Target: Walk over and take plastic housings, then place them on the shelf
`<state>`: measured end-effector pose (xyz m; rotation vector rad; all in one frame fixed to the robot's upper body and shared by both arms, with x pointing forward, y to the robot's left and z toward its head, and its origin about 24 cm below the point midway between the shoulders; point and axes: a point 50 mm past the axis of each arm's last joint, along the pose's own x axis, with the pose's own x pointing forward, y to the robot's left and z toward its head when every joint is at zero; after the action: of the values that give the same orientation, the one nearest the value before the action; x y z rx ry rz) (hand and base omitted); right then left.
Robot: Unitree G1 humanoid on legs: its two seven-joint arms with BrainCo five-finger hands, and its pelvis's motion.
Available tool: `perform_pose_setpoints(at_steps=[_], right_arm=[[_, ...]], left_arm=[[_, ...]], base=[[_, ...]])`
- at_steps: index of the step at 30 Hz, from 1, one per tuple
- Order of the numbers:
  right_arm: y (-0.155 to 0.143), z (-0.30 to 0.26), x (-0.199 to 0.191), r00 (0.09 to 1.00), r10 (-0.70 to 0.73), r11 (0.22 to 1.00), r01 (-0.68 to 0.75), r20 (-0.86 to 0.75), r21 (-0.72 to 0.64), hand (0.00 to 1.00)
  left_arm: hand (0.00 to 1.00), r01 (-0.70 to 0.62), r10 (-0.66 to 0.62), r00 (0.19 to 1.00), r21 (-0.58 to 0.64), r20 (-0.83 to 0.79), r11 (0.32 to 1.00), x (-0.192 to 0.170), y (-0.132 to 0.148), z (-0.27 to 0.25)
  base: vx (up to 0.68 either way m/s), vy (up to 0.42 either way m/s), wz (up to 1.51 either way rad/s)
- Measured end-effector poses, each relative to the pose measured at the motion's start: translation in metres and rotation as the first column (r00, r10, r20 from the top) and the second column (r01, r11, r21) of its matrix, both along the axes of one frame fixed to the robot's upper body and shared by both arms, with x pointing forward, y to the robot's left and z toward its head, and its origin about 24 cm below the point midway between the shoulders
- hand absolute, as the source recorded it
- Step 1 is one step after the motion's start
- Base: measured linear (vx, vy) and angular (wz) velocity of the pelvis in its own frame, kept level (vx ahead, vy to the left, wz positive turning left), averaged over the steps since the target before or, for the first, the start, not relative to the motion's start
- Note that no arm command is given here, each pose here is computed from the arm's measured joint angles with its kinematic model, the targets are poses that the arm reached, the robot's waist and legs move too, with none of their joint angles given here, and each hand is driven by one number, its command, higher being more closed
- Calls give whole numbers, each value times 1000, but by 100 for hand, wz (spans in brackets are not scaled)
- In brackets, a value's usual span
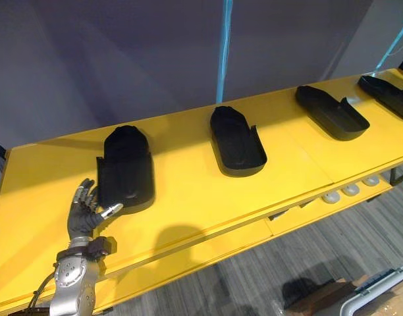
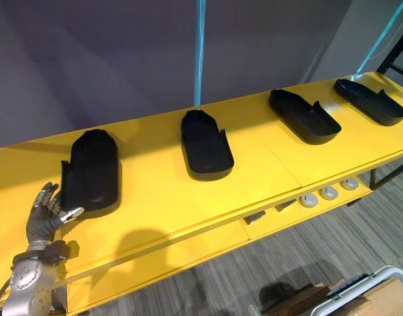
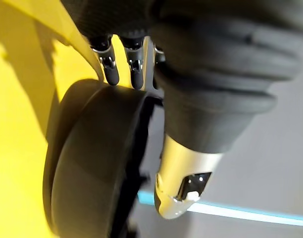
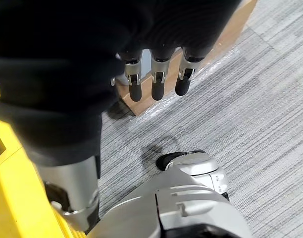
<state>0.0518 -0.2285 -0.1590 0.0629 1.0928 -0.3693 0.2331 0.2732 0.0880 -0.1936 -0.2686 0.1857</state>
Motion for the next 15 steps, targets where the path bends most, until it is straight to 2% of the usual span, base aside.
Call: perform_pose_setpoints(at_steps=[6,8,9,10,13,15], right_arm=[[-2,0,-1,1000,-6,1000,6,-1,1,0],[-2,0,-1,1000,-16,1000,16,0,2,0],[-2,0,-1,1000,-16,1000,16,0,3,0],[-2,0,-1,1000,-18,1000,18,-1,3,0],[6,-1,1,1000,-27,1000,27,5,11,0],[6,-1,4,1000,-26,1000,26,13,5,0]], left_arm=[[0,-7,7,1000,-57,9,998,-15,-8,-9],[0,-170,173,983,-51,62,984,-27,-9,1],[0,-210,213,974,-50,78,976,-30,-9,5],[0,-295,294,950,-5,109,956,-36,-13,14],[0,-368,346,904,48,249,928,-50,-44,44],[0,-267,240,908,35,344,963,-48,-79,60]], base=[[2,1,13],[4,15,10],[1,6,17],[-2,3,25],[-24,10,13],[-75,9,1]])
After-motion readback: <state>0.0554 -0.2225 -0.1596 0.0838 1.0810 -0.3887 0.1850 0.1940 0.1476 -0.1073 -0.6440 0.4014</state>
